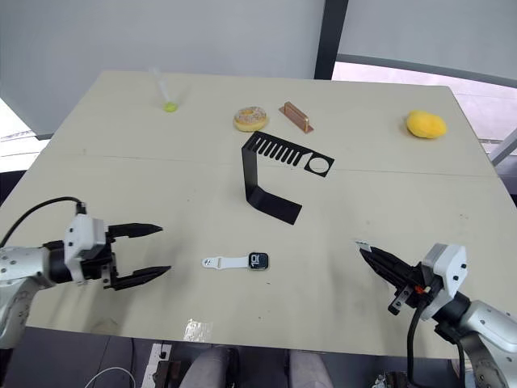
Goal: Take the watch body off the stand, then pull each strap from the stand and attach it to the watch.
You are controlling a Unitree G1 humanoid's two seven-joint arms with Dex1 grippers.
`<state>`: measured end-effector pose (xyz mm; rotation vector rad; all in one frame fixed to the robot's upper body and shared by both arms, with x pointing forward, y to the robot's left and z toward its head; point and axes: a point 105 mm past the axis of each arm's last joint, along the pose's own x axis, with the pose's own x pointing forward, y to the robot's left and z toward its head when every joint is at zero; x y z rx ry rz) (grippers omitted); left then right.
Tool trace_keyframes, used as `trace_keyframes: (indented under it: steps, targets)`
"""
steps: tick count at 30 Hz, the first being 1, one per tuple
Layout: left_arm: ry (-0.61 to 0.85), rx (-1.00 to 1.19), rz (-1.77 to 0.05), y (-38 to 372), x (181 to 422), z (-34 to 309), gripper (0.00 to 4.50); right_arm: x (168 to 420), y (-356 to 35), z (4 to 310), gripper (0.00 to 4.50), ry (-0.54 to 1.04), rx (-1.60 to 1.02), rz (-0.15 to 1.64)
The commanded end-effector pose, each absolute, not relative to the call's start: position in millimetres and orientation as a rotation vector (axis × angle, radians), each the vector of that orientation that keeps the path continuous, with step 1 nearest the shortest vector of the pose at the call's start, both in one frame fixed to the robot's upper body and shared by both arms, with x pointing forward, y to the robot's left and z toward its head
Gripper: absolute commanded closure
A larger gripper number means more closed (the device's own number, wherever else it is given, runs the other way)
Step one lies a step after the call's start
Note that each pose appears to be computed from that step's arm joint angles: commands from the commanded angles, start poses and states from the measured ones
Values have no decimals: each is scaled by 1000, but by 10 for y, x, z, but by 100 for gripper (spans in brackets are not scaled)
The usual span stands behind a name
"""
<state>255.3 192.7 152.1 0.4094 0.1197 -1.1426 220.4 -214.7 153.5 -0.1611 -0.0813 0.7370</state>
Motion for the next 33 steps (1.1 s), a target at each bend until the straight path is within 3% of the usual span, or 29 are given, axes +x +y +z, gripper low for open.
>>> trace_keyframes:
  steps: [1,12,15,33]
  targets:
    - [116,457,-1229,1612,2579,1592,2,2160,-2074,1685,450,-146,-196,758]
    - [238,672,-1386,774,2836,1158,2,2009,-1799,1623,450,-131,-209,834]
    - [206,688,-1383,596,2877,1098,2,1988,-1754,1592,450,-117,-199,857]
    - [260,648,-1329,639,2887,935,2,2003,-1675,1551,450,-104,-178,891]
